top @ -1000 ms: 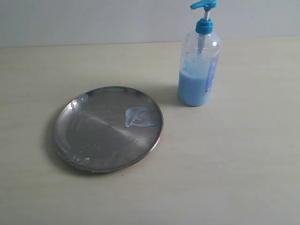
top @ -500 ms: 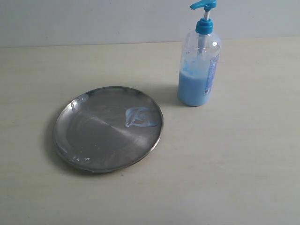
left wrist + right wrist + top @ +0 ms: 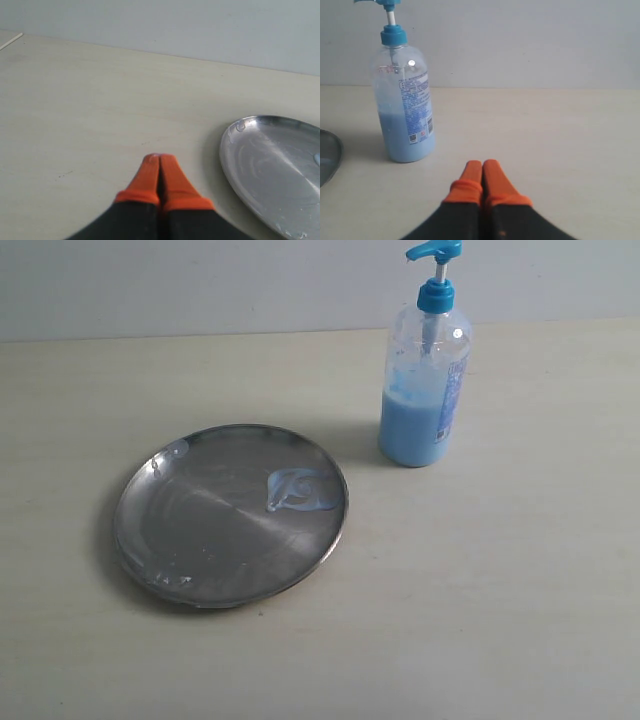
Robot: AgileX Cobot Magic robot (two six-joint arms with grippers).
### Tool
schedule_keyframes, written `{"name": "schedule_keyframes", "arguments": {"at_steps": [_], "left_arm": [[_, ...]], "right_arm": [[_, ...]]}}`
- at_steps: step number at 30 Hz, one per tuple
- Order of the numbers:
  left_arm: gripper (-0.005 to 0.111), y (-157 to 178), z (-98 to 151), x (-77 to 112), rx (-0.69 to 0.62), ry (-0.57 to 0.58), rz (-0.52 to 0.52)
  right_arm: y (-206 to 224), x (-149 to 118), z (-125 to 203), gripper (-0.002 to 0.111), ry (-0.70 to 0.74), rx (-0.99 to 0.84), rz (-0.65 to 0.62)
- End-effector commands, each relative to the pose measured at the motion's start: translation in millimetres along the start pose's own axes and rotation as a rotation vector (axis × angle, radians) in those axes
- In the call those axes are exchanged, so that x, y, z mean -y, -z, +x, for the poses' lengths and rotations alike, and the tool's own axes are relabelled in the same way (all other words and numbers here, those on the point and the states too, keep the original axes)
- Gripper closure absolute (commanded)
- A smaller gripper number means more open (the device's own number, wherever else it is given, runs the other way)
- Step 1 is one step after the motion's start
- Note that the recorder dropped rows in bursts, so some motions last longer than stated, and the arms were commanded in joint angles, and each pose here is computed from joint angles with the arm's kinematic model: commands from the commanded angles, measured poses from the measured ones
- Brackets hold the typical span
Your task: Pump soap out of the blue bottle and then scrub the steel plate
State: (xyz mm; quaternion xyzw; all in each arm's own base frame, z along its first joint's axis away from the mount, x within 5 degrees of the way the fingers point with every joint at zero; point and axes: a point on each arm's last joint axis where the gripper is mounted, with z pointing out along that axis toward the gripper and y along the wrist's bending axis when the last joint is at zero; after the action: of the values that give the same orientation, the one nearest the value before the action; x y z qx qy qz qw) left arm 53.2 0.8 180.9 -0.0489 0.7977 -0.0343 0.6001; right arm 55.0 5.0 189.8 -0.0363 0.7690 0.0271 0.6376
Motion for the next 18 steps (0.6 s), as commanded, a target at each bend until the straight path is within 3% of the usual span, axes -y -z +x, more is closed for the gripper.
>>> {"name": "schedule_keyframes", "arguments": {"at_steps": [1,18], "left_arm": [[0.107,0.0,0.0,0.2,0.011,0.009,0.003],[0.107,0.0,0.0,0.2,0.011,0.009,0.003]], "right_arm": [[0.1,2.4,1.2,0.108,-0.022,0.002,0.042],[0.2,3.0,1.4,0.108,-0.004,0.000,0.050]]}}
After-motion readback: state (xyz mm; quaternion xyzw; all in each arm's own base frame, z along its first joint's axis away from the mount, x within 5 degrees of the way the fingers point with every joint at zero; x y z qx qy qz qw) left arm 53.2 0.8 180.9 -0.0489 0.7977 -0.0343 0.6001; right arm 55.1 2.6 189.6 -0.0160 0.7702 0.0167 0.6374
